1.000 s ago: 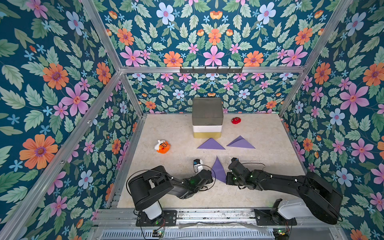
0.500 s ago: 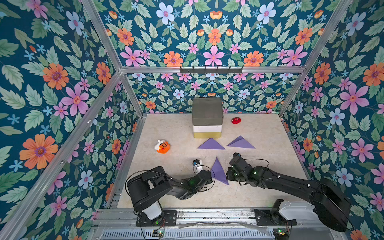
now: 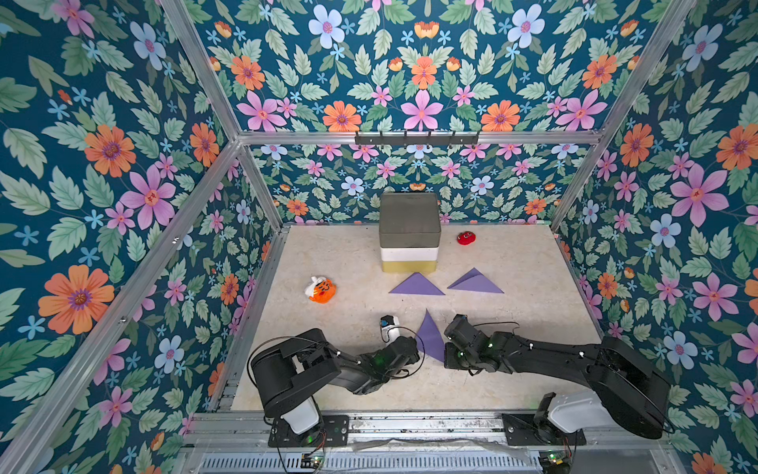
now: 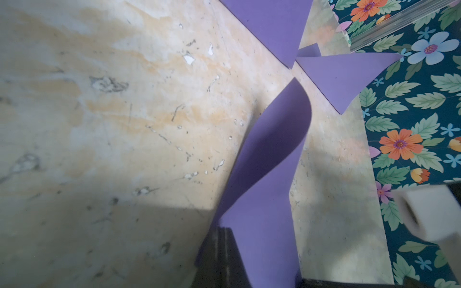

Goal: Fold the square paper diagonally
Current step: Fold the paper at the center of the board.

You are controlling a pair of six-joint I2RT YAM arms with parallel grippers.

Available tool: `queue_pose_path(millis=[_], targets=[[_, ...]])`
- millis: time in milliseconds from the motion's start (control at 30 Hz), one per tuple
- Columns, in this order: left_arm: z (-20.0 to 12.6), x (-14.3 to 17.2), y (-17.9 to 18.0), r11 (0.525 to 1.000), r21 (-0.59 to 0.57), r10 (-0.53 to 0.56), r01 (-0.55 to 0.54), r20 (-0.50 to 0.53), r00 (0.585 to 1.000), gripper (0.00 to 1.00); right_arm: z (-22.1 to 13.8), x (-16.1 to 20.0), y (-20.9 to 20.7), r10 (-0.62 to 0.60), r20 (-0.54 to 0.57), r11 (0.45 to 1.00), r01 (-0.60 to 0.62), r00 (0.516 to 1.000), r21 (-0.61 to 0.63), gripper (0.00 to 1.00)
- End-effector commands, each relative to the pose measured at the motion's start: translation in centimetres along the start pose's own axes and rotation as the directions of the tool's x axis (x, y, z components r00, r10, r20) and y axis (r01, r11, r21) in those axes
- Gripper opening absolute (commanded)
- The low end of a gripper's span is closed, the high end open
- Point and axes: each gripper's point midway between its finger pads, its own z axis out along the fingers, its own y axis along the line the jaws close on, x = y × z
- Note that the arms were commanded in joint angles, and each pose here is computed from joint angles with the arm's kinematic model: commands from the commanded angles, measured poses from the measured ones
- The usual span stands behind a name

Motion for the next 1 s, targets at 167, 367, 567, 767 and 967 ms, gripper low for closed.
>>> queue_pose_path(millis=[167,367,567,767,967], targets=[[-2.2,4.6,10.6,0.918,-0.356,0.092,-0.173,-0.234,0.968,0.00,0.4,2.1,-3.9,0.023,-0.049,0.990,-0.015,0.999,0.140,0.00],[-2.4,4.6,11.0,0.915,-0.364,0.091,-0.174,-0.233,0.968,0.00,-0.2,2.5,-4.8,0.036,-0.042,0.987,-0.029,0.998,0.155,0.00],[-2.4,4.6,10.8,0.917,-0.359,0.095,-0.176,-0.232,0.968,0.00,-2.1,1.0,-3.6,0.020,0.008,0.991,-0.021,1.000,0.129,0.00],[-2.4,4.4,10.5,0.919,-0.352,0.098,-0.176,-0.228,0.969,0.00,-4.3,-1.6,0.0,0.005,0.078,1.000,-0.007,0.997,0.022,0.00],[-2.3,4.5,10.3,0.920,-0.349,0.102,-0.180,-0.231,0.968,0.00,-4.3,-2.6,2.4,0.000,0.096,0.998,0.005,0.995,-0.055,0.00]])
